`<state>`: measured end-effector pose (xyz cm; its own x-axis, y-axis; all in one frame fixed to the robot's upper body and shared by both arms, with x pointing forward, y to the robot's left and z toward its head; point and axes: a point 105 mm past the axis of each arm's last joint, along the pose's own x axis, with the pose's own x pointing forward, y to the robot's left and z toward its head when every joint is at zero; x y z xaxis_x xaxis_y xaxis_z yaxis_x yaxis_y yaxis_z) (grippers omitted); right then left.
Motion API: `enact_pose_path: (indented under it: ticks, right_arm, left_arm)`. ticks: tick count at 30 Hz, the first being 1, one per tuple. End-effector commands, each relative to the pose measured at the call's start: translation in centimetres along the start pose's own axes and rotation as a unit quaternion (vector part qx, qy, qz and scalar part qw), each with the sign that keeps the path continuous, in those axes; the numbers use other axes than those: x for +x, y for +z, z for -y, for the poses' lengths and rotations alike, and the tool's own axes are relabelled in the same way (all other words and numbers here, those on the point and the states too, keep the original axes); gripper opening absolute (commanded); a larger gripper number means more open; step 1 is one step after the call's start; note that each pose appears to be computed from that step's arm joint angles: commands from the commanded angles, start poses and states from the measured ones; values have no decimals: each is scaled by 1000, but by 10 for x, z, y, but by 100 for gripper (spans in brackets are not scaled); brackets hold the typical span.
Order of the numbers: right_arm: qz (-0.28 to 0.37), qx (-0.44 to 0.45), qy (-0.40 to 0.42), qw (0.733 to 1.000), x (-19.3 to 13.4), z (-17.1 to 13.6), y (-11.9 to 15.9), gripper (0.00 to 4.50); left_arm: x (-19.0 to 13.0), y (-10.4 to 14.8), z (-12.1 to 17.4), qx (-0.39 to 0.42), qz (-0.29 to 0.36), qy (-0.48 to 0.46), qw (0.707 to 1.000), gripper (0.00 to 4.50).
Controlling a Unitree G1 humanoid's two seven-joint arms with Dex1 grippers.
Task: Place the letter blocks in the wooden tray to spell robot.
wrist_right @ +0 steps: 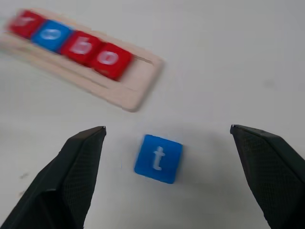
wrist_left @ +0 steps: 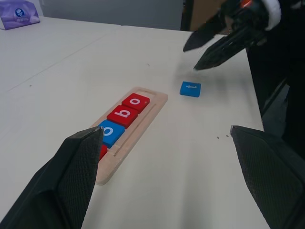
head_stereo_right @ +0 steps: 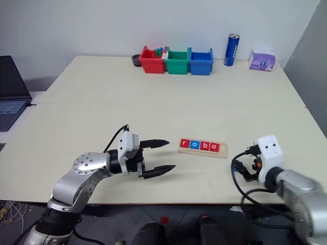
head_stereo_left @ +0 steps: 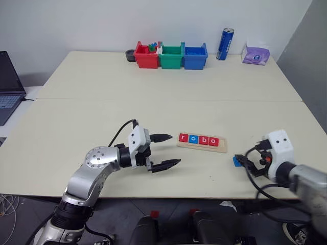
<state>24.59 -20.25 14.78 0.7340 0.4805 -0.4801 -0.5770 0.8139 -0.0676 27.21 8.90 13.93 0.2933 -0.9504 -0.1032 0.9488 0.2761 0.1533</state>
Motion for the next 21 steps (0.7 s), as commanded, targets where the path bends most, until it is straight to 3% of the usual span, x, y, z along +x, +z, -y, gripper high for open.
enact_pose_path:
  ticks: [1,6,10,21]
  right_arm:
    - [13,-107,109,988,1,7,-3,447]
    - [-20,-198,140,970,17,40,-26,447]
    - [-24,-213,154,965,25,53,-34,447]
    - [-22,-211,212,954,38,40,-40,447]
  left_arm:
    - [4,8,2,17,14,-14,1000,450]
    - [4,10,4,19,13,-20,1000,450]
    - [1,10,7,19,10,-22,1000,450]
    - [-3,11,12,21,2,-30,999,450]
